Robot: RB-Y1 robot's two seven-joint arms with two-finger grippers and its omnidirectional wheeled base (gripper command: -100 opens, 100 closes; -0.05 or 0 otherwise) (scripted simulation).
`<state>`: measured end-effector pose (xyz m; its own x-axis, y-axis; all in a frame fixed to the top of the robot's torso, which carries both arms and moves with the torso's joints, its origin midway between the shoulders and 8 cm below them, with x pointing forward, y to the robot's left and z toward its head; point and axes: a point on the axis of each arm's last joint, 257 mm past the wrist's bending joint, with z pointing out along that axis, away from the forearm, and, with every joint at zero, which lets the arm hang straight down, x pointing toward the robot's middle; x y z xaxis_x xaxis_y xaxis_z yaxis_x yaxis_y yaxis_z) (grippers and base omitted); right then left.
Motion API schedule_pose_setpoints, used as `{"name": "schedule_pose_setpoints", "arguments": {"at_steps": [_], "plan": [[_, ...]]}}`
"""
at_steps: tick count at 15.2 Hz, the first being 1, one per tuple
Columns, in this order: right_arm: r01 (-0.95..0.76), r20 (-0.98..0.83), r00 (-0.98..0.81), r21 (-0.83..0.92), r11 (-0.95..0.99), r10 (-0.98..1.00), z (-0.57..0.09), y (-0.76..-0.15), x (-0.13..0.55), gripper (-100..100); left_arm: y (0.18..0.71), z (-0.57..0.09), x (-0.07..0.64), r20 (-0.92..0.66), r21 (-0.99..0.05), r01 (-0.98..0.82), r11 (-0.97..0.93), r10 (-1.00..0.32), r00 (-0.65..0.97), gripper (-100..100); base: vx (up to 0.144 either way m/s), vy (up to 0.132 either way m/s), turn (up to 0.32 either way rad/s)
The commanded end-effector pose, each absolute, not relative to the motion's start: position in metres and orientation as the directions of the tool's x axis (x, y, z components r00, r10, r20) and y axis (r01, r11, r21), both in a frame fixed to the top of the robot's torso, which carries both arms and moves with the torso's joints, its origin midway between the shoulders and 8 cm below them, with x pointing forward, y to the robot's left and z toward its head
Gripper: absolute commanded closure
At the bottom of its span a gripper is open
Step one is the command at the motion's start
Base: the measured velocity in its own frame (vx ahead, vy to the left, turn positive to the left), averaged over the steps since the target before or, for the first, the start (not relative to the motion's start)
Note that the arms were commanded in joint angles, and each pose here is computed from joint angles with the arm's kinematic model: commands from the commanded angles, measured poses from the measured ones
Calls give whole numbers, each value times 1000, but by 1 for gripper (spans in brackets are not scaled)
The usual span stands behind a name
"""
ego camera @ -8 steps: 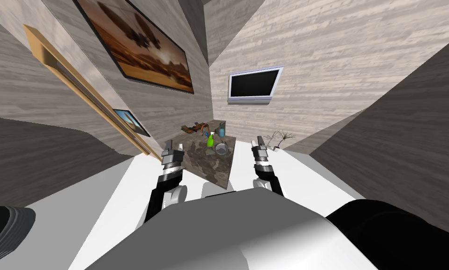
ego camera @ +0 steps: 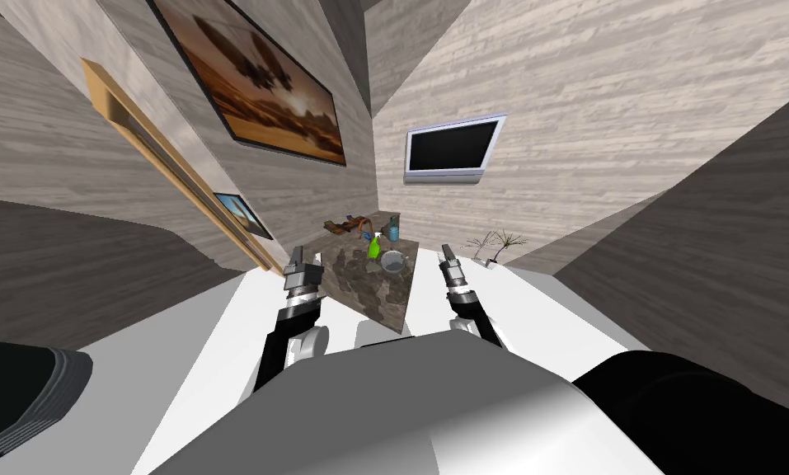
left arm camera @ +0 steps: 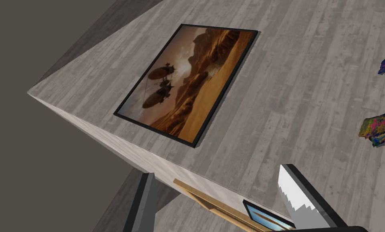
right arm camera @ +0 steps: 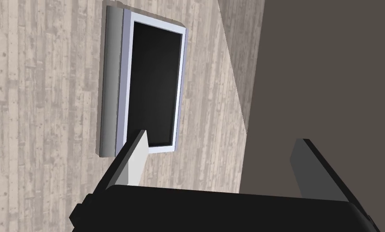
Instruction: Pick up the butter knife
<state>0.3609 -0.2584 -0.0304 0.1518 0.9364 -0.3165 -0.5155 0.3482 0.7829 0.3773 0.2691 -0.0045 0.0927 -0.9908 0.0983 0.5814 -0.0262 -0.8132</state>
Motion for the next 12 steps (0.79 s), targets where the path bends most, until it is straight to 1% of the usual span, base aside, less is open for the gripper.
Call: {"name": "schedule_pose_setpoints", "arguments": {"at_steps": [1,4,5,6,9,12], "plan": [[-481,-400,132,774,412,907,-51,-256,366,-100,269,-5,377,98,-813,581,-26,-991,93,0,15,63,109],[-462,-465,110,759,459,879,-64,-255,369,-100,269,-4,377,98,-813,581,-26,-991,93,0,19,69,75],[-441,-518,94,744,502,850,-78,-255,372,-100,269,-4,377,98,-813,581,-26,-991,93,0,18,74,86],[-442,-522,91,742,504,848,-78,-255,372,-100,269,-4,377,98,-813,581,-26,-991,93,0,23,65,68],[-400,-632,52,696,596,773,-108,-259,376,-100,269,-5,377,98,-813,581,-26,-991,93,0,31,69,85],[-382,-693,25,659,648,720,-125,-263,378,-100,269,-4,377,98,-813,581,-26,-991,93,0,25,80,84]]}}
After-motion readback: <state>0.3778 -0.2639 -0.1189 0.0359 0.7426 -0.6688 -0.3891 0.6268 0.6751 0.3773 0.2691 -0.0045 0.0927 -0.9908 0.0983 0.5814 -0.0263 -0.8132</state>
